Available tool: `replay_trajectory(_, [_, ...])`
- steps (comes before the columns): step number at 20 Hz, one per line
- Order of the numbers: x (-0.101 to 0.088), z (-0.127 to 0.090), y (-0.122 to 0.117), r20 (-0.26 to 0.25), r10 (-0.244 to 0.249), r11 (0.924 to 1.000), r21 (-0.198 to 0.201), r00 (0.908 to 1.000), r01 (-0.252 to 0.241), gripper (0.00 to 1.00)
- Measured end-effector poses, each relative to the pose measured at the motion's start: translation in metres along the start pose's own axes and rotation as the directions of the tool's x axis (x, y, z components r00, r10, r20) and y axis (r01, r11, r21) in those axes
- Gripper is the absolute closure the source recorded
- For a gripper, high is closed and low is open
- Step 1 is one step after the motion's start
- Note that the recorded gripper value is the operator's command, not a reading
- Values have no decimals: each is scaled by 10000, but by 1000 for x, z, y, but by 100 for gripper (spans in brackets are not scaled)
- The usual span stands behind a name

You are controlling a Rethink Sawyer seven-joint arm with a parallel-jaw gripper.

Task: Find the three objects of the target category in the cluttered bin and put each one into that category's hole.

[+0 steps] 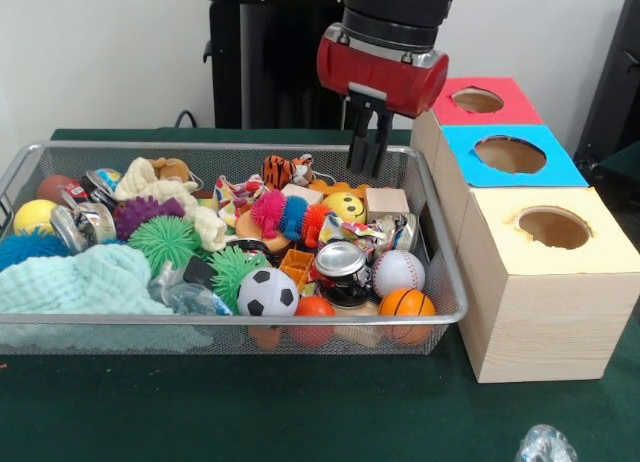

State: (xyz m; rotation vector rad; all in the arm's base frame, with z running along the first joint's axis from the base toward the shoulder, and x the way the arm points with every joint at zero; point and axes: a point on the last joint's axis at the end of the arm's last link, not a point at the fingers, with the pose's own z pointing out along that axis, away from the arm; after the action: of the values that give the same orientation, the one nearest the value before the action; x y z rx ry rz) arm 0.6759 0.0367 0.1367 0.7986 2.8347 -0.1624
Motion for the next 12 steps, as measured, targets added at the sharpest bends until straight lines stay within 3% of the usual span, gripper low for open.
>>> replay_trajectory(8, [-25,5,14,268,162,9996,-222,9995,-156,100])
replay_trajectory(12, [-25,14,15,216,142,9997,-195,9997,-137,100])
